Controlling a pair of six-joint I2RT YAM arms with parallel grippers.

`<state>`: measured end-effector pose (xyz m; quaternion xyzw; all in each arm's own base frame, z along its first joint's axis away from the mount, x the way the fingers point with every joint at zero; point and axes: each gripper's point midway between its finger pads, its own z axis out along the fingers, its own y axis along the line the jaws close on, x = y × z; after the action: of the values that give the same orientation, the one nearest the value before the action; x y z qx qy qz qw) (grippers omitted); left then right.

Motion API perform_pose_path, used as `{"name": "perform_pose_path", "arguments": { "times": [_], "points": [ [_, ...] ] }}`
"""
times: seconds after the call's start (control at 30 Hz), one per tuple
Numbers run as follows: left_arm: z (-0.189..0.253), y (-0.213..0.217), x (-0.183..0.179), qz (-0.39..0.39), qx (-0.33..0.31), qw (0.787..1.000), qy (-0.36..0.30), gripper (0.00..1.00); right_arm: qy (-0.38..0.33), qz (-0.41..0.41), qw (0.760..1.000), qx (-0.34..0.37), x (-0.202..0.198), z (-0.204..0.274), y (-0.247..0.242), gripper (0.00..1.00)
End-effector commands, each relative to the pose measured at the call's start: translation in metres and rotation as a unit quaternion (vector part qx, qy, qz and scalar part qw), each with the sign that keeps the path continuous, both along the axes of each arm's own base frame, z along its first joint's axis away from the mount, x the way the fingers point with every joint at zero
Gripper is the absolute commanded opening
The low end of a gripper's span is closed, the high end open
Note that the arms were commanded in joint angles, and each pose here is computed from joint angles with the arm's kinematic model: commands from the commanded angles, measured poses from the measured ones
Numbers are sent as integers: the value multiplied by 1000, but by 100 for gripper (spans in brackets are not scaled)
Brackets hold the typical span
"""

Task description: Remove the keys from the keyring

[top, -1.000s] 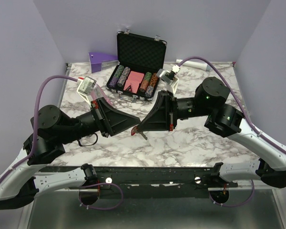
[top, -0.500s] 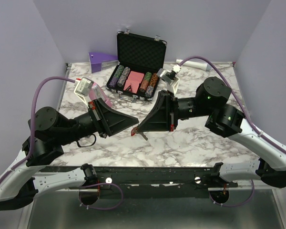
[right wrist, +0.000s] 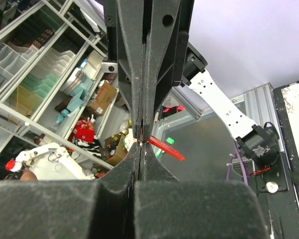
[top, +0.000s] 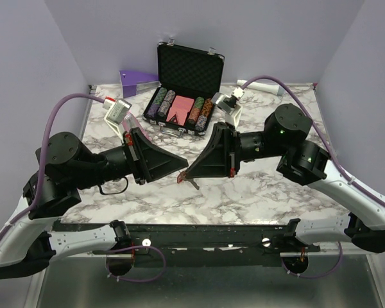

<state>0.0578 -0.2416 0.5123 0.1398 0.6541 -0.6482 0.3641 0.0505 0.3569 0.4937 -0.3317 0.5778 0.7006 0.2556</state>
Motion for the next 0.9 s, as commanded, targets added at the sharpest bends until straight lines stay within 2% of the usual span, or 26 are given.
{"name": "perform_pose_path", "arguments": {
  "times": [0.0,0.27,0.67,0.87],
  "points": [
    [-15,-1,-20,-63,61,995,-39,0,5,-10,1000,-11,2,-6,1,1],
    [-33,-7,-34,-122,103,985,-65,0,17,-9,1000,-23,2,-14,1,1],
    [-65,-10,-29,-147,206,965,-74,0,25,-7,999,-36,0,-22,0,1],
    [-79,-11,-30,-168,238,953,-82,0,28,-10,999,-41,0,-24,-2,1]
  ]
}}
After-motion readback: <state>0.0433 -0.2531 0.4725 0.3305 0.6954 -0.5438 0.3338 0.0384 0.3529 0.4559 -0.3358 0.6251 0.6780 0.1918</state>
